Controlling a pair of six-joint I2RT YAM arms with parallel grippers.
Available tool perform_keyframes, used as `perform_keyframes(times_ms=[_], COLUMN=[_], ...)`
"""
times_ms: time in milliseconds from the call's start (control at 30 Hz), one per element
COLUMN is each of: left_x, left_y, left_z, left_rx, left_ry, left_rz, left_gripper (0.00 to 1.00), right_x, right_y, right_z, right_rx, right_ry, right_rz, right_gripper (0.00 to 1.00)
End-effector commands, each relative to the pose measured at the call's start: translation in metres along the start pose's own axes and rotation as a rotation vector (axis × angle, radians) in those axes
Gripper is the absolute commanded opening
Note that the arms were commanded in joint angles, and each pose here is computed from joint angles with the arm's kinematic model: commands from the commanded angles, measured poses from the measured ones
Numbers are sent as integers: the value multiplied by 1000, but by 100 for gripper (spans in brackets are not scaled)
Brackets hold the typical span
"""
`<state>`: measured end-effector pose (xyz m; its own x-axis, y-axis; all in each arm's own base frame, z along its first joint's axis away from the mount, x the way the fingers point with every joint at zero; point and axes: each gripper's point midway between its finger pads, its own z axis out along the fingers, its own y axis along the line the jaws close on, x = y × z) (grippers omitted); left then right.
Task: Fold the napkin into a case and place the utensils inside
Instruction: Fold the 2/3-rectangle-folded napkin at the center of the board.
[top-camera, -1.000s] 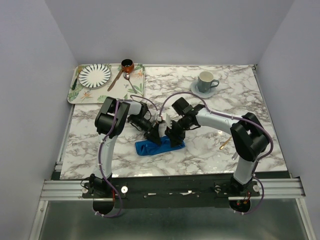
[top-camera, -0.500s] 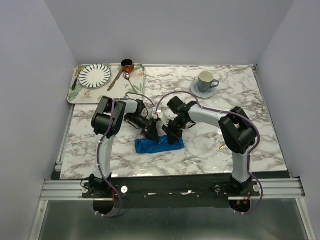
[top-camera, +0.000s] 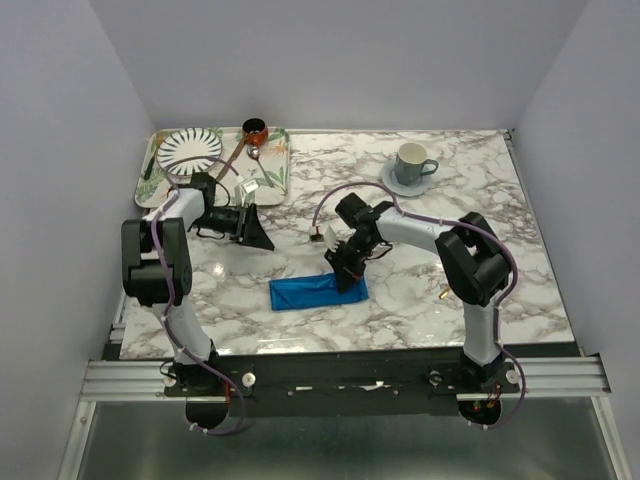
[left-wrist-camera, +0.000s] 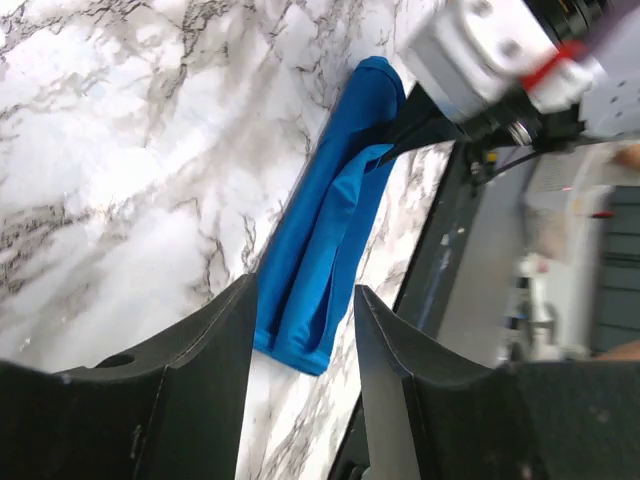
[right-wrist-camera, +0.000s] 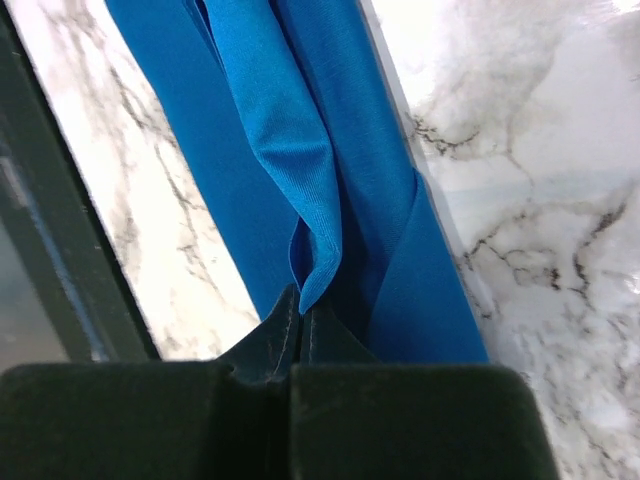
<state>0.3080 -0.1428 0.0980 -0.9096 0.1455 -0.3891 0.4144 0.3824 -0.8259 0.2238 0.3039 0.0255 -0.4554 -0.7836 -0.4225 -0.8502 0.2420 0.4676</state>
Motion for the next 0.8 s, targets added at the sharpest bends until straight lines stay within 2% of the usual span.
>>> perform_keyframes(times_ms=[0,100,167,200,400,567,767], left_x=[16,32,38,48,68,76,70], left_y=[-21,-23,-20,-27,-24,-26,-24], left_z=[-22,-25,-25,-13,22,53,71], left_rx=[-143,-197,-235,-220,-283,-318,-337], left_ry=[6,23,41,75,178,238,270], left_rz=[385,569,638,714,890,978,1061], left_gripper=[52,52,52,52,55,55,55], right_x=[-7,-9,-7,-7,2,2,0], right_y=[16,19,19,18,13,11,10], right_z=[0,1,5,5,11,12,15], right_rx=[-120,-158,-186,-193,-253,-288,-326], right_ry=[-12,-16,-7,-8,14,6,6], right_rz=[127,176,219,231,349,413,457], right_gripper=[1,1,1,1,1,1,1])
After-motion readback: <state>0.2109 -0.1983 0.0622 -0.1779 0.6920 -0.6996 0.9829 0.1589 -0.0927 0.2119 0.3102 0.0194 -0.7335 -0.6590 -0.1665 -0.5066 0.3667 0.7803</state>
